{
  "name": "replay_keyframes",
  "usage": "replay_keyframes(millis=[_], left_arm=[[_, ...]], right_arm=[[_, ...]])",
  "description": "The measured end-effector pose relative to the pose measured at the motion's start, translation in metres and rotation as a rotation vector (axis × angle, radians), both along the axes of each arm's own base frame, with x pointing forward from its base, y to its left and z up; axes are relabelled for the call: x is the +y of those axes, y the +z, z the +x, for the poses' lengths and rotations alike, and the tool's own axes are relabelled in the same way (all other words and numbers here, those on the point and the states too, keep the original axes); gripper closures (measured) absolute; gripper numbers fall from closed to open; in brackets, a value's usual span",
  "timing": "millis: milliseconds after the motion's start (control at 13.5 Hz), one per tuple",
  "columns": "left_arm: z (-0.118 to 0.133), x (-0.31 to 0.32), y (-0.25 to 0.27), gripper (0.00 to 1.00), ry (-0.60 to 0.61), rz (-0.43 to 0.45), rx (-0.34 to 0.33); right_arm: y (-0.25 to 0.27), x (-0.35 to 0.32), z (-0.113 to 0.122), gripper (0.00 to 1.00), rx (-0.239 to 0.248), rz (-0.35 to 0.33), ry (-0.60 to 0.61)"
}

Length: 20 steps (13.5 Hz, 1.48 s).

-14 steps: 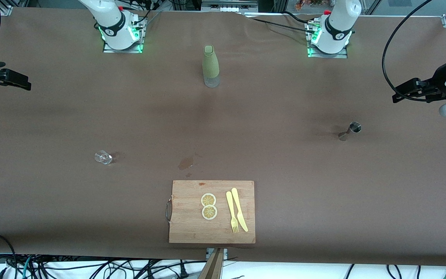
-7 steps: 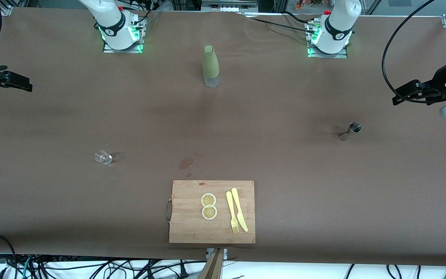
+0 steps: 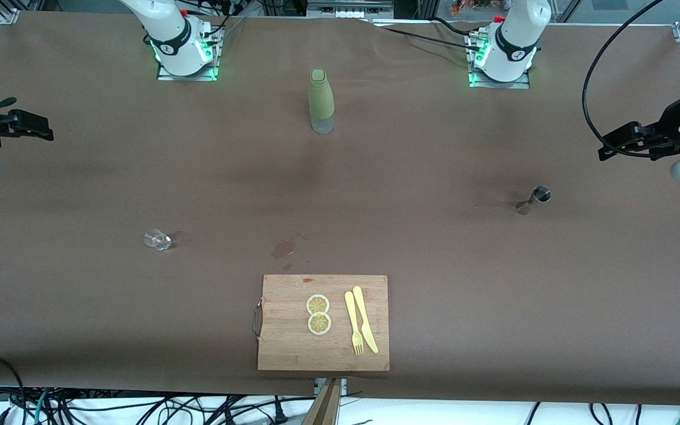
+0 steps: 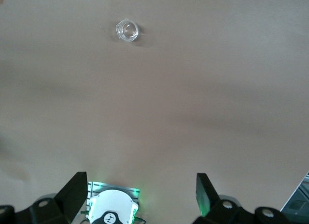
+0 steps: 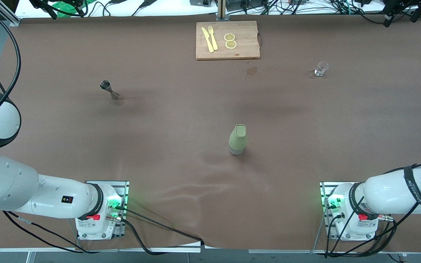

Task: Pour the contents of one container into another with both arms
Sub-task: 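Lower the left gripper to the jigger while the right gripper reaches the glass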

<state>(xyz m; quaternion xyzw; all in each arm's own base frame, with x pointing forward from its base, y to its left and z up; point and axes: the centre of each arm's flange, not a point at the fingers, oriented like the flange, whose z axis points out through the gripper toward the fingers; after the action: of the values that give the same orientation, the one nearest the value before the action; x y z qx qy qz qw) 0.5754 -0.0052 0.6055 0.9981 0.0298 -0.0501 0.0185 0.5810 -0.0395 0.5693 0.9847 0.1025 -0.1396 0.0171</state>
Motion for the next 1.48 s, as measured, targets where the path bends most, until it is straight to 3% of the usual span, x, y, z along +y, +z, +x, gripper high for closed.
replay_keyframes(millis=[222,667,963,1111,1481], left_arm=[[0.002,0.007,-0.008,0.0,-0.041,-0.005,0.002],[0.019,0.095,-0.074,0.0,-0.393,-0.05,-0.047],[0.032,0.141,-0.135,0.0,-0.562,-0.215,-0.095],[0.037,0.174,-0.186,0.0,-0.632,-0.331,-0.132],[0.035,0.224,-0.314,0.0,-0.819,-0.596,-0.3]], right_arm=[[-0.019,-0.001,0.01,0.0,0.022,0.021,0.076],[-0.043,-0.012,0.023,0.0,0.04,0.087,0.293],[-0.072,-0.039,0.038,0.0,0.031,0.156,0.447],[-0.091,-0.047,0.046,0.0,0.012,0.226,0.477],[-0.139,-0.065,0.06,0.0,-0.025,0.374,0.534]])
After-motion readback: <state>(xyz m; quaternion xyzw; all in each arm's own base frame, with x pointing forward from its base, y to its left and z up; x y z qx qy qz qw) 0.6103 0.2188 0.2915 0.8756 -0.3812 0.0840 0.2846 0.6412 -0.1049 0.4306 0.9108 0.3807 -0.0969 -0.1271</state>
